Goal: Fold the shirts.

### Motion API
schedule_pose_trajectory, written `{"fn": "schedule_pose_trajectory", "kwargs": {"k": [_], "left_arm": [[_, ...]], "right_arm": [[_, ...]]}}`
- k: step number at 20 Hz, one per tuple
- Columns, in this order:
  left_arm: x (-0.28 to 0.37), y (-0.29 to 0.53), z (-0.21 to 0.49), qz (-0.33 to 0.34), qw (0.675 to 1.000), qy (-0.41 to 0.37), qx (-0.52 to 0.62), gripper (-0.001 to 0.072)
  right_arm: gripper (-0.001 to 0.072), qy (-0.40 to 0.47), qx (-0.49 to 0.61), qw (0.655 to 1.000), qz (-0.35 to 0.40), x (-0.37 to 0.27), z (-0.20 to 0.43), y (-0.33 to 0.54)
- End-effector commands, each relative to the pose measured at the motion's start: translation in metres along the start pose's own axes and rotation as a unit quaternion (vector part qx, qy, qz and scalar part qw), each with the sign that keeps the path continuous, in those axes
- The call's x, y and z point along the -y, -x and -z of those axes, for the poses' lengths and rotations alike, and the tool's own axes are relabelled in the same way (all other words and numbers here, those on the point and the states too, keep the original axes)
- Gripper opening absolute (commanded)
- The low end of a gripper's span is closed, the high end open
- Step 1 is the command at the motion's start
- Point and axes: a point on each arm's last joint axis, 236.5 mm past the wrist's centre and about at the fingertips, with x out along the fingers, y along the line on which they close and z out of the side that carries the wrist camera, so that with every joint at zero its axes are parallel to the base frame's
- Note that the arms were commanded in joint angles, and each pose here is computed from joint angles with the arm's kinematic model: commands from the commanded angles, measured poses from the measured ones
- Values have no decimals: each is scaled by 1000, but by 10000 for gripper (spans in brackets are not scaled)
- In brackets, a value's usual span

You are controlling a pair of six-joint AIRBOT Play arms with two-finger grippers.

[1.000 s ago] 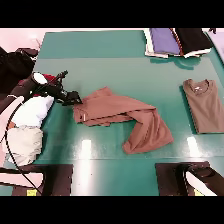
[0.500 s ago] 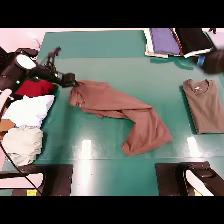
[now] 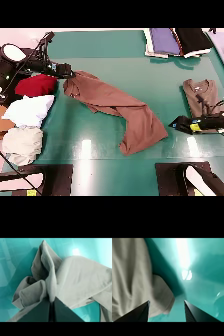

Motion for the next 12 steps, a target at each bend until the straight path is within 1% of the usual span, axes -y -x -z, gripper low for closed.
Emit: {"fn": "schedule_pose_trajectory", "kwargs": {"k": [1, 2, 3, 4, 5, 7, 9, 12], "left_arm": [[1, 1, -1, 0, 1000, -1, 0, 26], [1, 1, 0, 0, 1000, -1, 0, 25], [1, 1, 0, 1, 1000, -2, -1, 25], [1, 1, 1, 1, 1000, -2, -2, 26], [2, 1, 2, 2, 1000, -2, -4, 25], [2, 1, 5, 4, 1000, -2, -11, 26], [3, 1, 7, 5, 1000, -2, -16, 25], [4, 1, 8, 6, 1000, -2, -19, 25]], "right_arm": [[491, 1, -49, 999, -5, 3, 12, -34], [480, 19, -58, 998, -3, -4, 11, -38], [420, 41, -63, 997, 0, -12, 7, -42], [376, 65, -65, 996, 2, -21, 3, -46], [375, 87, -62, 994, 4, -30, -2, -49], [307, 127, -52, 990, 6, -50, -12, -53], [307, 153, -51, 987, 5, -63, -18, -52], [307, 153, -69, 986, 6, -65, -17, -59]]}}
